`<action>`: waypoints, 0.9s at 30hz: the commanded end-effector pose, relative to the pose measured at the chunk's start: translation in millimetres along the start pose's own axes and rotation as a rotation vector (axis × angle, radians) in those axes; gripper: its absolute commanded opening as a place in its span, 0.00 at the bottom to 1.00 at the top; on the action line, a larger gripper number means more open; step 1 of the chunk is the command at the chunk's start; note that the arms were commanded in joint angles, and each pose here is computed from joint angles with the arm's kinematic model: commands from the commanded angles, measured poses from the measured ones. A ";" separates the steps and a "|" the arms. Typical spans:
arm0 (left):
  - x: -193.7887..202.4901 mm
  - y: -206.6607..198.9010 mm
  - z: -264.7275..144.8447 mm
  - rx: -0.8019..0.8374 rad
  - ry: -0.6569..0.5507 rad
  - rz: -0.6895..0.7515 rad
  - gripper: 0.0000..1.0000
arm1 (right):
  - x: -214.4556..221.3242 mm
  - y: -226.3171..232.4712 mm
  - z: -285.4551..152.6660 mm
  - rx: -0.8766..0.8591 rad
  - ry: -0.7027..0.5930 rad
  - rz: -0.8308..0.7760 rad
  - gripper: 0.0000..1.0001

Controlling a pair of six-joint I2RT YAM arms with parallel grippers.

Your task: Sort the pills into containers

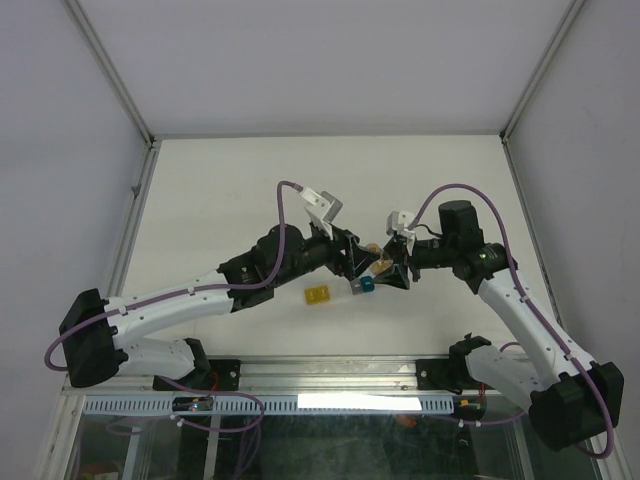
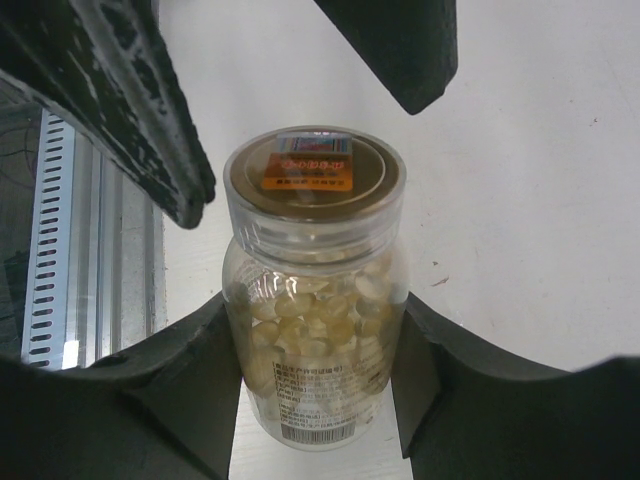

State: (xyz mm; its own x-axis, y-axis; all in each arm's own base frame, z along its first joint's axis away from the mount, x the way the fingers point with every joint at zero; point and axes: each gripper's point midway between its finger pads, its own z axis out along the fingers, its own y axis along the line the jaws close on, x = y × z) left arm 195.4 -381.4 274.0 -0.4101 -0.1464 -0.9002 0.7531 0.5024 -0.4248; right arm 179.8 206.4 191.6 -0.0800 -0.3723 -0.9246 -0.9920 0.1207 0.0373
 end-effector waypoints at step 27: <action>28.9 -44.9 -17.3 0.623 0.120 0.540 0.12 | -24.9 -5.4 -5.2 0.021 -0.054 -0.070 0.00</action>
State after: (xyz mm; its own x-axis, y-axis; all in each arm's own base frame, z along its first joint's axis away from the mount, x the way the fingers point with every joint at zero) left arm 182.4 -398.7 265.3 -0.2245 0.0555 -0.9729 0.9411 0.2715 -0.2017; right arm 176.3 208.2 193.3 -0.0672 -0.3642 -0.9289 -0.9946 0.0981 0.0335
